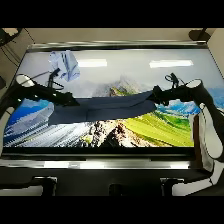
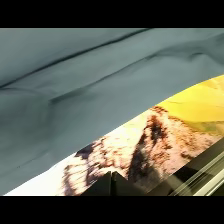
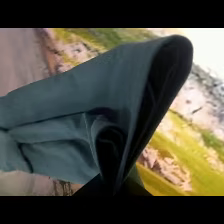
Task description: Fold the shirts.
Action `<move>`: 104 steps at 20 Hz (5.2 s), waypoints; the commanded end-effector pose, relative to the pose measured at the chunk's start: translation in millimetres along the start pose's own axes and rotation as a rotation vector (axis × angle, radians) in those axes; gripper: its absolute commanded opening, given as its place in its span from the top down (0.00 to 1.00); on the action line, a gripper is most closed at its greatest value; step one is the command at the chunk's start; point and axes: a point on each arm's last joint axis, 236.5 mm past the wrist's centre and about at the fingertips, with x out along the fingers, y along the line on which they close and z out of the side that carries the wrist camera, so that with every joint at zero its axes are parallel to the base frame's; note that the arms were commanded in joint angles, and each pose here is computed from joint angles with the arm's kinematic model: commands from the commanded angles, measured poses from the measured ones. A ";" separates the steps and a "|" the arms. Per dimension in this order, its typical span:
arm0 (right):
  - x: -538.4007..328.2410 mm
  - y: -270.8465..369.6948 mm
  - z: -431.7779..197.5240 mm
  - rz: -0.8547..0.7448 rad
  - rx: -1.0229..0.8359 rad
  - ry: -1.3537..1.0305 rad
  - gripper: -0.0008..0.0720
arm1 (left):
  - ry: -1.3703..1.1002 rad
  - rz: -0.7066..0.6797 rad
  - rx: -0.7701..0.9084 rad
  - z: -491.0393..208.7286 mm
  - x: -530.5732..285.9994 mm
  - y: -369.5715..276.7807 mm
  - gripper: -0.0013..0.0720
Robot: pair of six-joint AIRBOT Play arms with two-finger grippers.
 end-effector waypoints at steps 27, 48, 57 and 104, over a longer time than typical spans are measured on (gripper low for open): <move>-71.8 204.4 -82.3 0.108 -0.166 -0.130 0.92 | -0.405 -0.162 0.159 68.5 -14.4 -101.2 0.94; 68.4 110.3 -78.1 -0.030 -0.051 0.111 0.05 | -0.965 0.066 0.290 16.1 -308.2 -135.0 0.94; 72.5 -28.0 -124.1 -0.248 0.136 0.268 0.13 | -0.937 0.093 0.247 22.9 -300.1 -115.7 0.94; -367.1 -232.3 -271.5 -0.720 1.139 -0.259 0.92 | -0.883 0.080 0.219 25.7 -286.3 -104.5 0.94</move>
